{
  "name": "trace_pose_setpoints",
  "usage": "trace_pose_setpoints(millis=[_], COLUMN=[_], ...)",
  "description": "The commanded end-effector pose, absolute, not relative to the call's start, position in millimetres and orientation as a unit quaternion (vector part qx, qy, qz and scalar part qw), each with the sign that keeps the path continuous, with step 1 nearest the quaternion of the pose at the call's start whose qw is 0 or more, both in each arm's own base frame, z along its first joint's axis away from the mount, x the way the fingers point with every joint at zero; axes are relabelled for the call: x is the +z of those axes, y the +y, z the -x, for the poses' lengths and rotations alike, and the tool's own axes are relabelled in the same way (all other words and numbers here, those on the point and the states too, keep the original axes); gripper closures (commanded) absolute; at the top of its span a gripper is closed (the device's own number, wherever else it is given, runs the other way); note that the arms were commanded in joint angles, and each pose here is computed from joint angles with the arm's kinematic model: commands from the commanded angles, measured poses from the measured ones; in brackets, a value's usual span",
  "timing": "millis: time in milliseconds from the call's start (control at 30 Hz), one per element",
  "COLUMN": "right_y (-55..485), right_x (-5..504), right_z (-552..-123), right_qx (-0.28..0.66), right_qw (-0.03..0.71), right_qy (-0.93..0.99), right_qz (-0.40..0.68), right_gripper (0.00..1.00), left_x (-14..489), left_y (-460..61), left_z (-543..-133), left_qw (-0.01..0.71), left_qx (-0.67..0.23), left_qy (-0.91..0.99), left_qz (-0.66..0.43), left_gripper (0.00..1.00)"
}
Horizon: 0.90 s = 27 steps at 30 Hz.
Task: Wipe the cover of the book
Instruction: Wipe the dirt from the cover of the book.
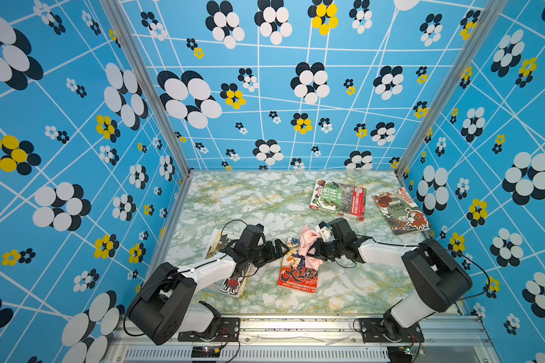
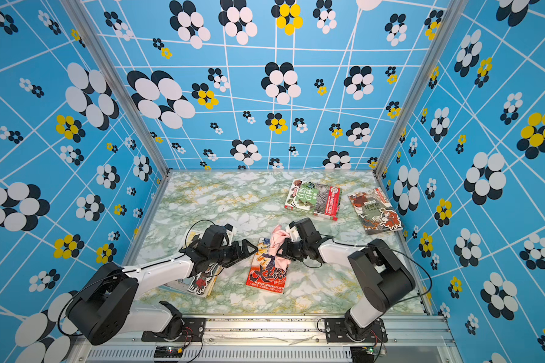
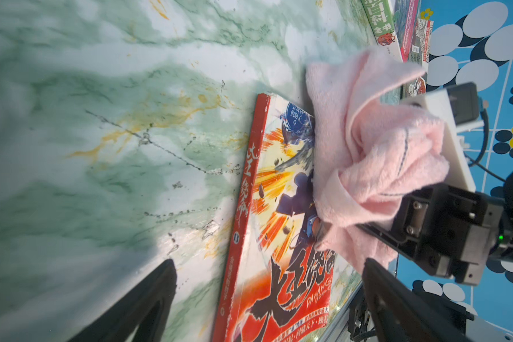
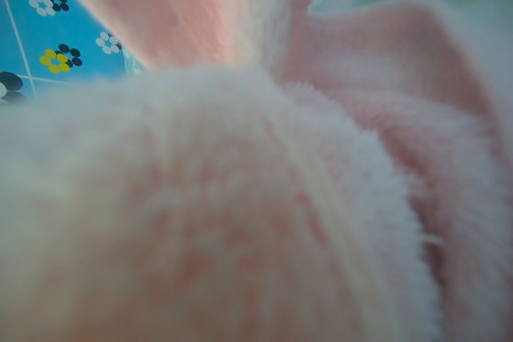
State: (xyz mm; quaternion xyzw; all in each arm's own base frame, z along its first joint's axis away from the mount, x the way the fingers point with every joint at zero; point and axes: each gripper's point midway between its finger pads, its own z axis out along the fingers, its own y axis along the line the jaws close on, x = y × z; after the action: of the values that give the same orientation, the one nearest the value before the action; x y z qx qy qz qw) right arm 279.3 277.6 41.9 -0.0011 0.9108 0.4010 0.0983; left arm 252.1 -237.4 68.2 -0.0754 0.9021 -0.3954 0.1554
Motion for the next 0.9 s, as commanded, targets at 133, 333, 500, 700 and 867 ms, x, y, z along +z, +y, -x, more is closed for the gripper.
trace_pose_setpoints(millis=[133,333,500,700,867], right_y=[327.2,288.2,229.8,150.4,115.7], right_x=[9.5,-10.9,-30.8,-37.4,-32.9], right_z=[-226.0,-125.2,-92.4,-132.8,-172.9], right_qx=[0.364,0.344,0.289,0.137,0.077], right_qw=[0.012,-0.082,-0.091,-0.003,0.077], right_qy=[0.928,0.93,0.952,0.986,0.979], right_qz=[0.08,0.104,0.036,-0.097,-0.171], right_gripper=[1.0,1.0,1.0,1.0,1.0], left_x=[80.5,73.4,70.8,60.5,50.3], left_y=[-232.3,-226.5,-232.9,-241.5,-244.5], left_z=[-252.8,-253.4,-256.6,-247.3,-232.7], left_qw=[0.173,0.18,0.171,0.134,0.096], left_qx=[-0.394,-0.387,-0.397,-0.401,-0.388], left_qy=[0.9,0.9,0.898,0.903,0.914], left_qz=[0.069,0.087,0.086,0.079,0.064], left_gripper=[0.01,0.01,0.01,0.01,0.01])
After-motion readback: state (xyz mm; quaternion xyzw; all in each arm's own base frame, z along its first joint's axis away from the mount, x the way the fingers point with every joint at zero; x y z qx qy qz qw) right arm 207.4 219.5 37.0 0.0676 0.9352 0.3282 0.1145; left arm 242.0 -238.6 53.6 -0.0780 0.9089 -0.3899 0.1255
